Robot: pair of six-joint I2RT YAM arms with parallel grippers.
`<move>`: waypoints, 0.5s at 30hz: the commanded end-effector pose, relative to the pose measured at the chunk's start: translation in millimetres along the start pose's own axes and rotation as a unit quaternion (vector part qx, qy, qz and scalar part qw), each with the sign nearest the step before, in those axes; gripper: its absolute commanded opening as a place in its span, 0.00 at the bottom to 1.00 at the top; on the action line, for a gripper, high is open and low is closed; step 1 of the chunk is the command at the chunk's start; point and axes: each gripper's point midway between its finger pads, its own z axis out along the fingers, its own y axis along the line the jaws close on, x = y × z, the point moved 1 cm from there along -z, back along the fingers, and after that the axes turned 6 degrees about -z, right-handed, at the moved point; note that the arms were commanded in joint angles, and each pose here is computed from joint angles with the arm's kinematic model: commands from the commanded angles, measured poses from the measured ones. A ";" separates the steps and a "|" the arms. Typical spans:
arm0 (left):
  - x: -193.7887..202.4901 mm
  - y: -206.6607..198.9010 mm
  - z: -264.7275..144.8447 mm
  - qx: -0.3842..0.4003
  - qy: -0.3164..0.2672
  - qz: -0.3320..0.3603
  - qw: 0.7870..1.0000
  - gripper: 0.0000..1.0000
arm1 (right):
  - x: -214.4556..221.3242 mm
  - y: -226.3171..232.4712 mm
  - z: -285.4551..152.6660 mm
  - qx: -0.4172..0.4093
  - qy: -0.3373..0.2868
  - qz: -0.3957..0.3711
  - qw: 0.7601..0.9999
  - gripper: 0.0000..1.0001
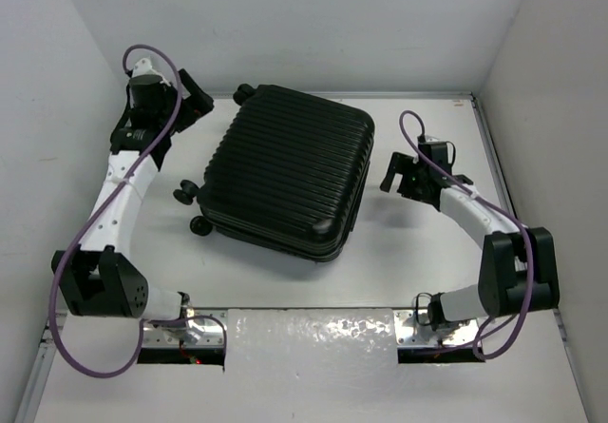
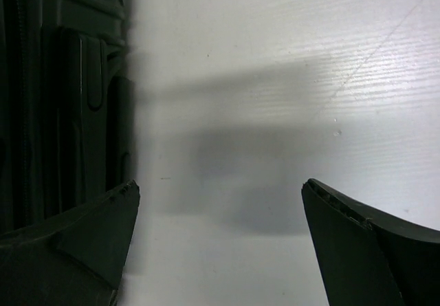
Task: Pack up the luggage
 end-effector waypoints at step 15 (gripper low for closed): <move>118.4 65.7 20.4 0.002 0.071 -0.093 0.993 0.86 | -20.4 48.4 91.2 -0.121 0.022 0.087 0.989 0.83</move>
